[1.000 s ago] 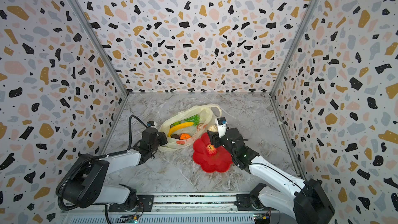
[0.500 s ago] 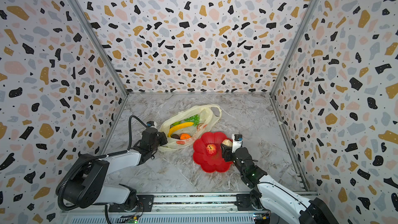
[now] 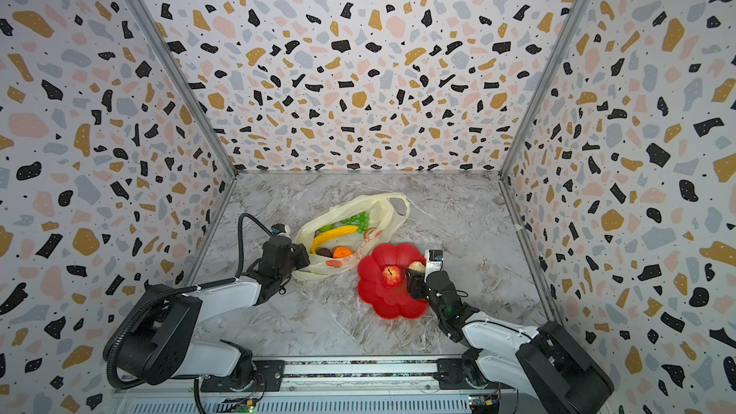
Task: Take fruits out of the plastic bag
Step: Place the fruit on the plate.
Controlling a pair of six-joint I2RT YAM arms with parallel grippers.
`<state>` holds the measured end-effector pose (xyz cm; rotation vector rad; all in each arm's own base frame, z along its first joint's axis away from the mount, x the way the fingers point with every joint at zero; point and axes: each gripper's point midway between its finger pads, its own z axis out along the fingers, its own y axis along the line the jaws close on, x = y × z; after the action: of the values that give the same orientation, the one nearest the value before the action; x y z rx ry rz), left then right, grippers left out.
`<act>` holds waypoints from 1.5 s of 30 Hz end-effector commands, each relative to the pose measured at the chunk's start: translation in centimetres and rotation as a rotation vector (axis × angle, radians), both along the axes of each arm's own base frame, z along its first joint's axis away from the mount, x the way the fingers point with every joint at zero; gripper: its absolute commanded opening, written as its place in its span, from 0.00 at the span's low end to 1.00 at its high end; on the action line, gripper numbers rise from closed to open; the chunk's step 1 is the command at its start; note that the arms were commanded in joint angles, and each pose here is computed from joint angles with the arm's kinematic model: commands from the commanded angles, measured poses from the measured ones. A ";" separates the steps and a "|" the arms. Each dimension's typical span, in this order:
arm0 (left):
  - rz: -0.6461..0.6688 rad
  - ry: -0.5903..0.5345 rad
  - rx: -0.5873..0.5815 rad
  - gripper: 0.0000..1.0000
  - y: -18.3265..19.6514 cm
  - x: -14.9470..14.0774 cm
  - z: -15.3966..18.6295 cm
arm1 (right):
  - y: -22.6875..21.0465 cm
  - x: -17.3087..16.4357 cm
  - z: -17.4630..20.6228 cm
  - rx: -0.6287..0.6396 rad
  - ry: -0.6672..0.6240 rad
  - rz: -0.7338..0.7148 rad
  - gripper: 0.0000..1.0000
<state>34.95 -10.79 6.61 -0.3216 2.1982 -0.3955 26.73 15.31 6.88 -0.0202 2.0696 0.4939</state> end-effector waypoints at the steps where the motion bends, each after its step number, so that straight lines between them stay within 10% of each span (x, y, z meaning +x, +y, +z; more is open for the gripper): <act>1: 0.011 -0.044 0.004 0.09 0.2 0.7 1.4 | 0.9 1.0 1.4 0.057 -0.038 -0.003 0.49; 23: 0.014 -0.052 0.007 0.09 0.3 0.7 1.7 | 3.8 1.6 0.4 0.043 -0.014 0.025 0.55; 33: 0.016 -0.055 0.008 0.09 0.4 0.7 1.8 | 3.7 1.6 0.2 0.016 0.006 0.025 0.77; 45: 0.023 -0.056 0.012 0.09 0.6 0.7 1.8 | 2.8 0.6 1.4 0.029 -0.038 0.001 0.72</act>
<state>34.98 -10.55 7.01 -0.3244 2.1867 -0.3860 27.73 18.69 8.36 -0.0216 2.0265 0.5514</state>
